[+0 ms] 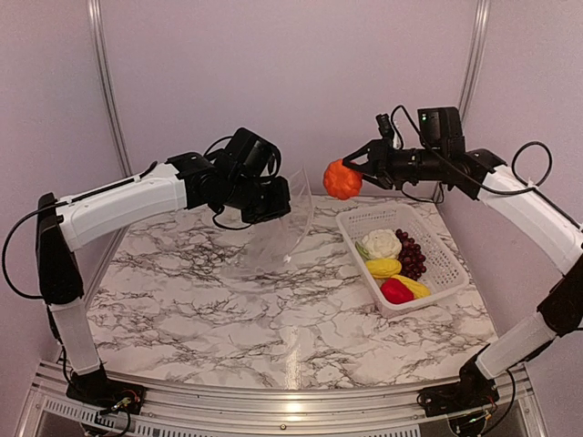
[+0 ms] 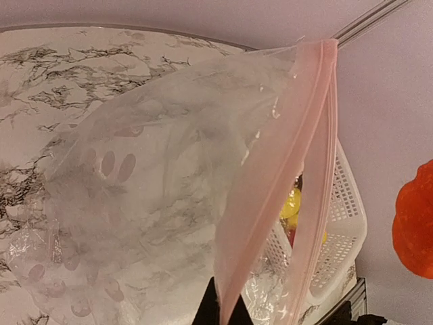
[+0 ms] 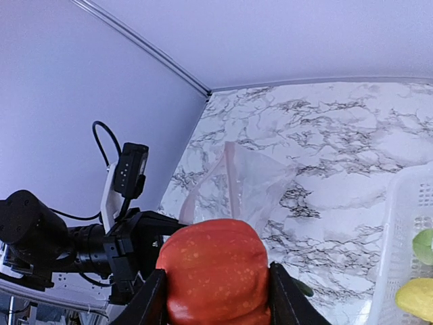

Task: Place the food in the zip-top bag and seal the zipper
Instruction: Place the fake vegetable in the zipper food storage bag.

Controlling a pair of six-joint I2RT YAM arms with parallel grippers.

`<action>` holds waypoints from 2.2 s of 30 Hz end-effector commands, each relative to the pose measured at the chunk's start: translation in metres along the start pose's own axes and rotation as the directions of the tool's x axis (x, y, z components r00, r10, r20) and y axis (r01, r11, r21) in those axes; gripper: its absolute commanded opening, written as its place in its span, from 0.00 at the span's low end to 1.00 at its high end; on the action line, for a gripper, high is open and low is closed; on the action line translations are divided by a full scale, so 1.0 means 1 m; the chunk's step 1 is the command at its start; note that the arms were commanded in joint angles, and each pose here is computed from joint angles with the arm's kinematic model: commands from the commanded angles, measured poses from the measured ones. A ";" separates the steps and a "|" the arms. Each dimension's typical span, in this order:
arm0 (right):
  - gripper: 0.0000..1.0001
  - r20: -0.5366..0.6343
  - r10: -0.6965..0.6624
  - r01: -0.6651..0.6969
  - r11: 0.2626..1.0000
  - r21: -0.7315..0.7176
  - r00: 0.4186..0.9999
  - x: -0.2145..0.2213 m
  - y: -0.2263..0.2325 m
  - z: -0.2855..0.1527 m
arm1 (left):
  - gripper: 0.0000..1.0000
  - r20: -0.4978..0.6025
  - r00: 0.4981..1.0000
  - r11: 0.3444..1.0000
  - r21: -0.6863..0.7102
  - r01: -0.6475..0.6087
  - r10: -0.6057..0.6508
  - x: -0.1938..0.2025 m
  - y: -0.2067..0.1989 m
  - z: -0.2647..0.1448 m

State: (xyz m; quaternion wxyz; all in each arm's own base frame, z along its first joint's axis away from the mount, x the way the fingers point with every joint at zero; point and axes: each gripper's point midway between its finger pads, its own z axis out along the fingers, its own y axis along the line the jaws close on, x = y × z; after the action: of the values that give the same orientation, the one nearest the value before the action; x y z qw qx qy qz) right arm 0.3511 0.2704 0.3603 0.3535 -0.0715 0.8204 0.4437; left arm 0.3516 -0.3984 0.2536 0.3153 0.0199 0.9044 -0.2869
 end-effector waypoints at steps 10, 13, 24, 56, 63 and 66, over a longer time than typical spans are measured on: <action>0.16 0.030 0.131 -0.117 0.951 -0.287 0.991 -0.005 0.041 0.017 | 0.00 0.021 0.997 0.986 0.148 0.074 -0.078 -0.026 -0.042 -0.008; 0.16 0.006 0.167 -0.157 0.942 -0.295 0.986 0.002 0.037 0.023 | 0.00 0.023 0.997 0.986 0.150 0.070 -0.075 -0.026 -0.042 -0.010; 0.16 -0.019 0.169 -0.169 0.963 -0.209 0.985 0.016 0.013 0.042 | 0.00 0.032 0.995 0.974 0.210 0.083 -0.091 -0.032 -0.054 -0.020; 0.62 -0.123 -0.020 0.035 0.993 0.116 0.992 0.025 0.031 0.068 | 0.00 0.045 0.993 0.975 0.196 0.102 -0.113 -0.034 -0.047 -0.020; 0.62 -0.064 -0.048 0.053 0.996 0.073 0.997 0.001 0.062 0.040 | 0.00 0.040 0.993 0.980 0.173 0.099 -0.107 -0.029 -0.035 -0.020; 0.62 -0.062 -0.066 0.073 0.989 0.131 0.996 0.006 0.046 0.038 | 0.00 0.038 0.995 0.983 0.161 0.085 -0.093 -0.028 -0.030 -0.021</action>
State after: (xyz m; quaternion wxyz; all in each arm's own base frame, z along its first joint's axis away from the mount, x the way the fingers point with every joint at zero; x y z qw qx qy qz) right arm 0.3587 0.3410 0.3687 0.3389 -0.0834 0.8504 0.3936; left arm 0.3571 -0.4205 0.2807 0.3007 -0.0043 0.8797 -0.3684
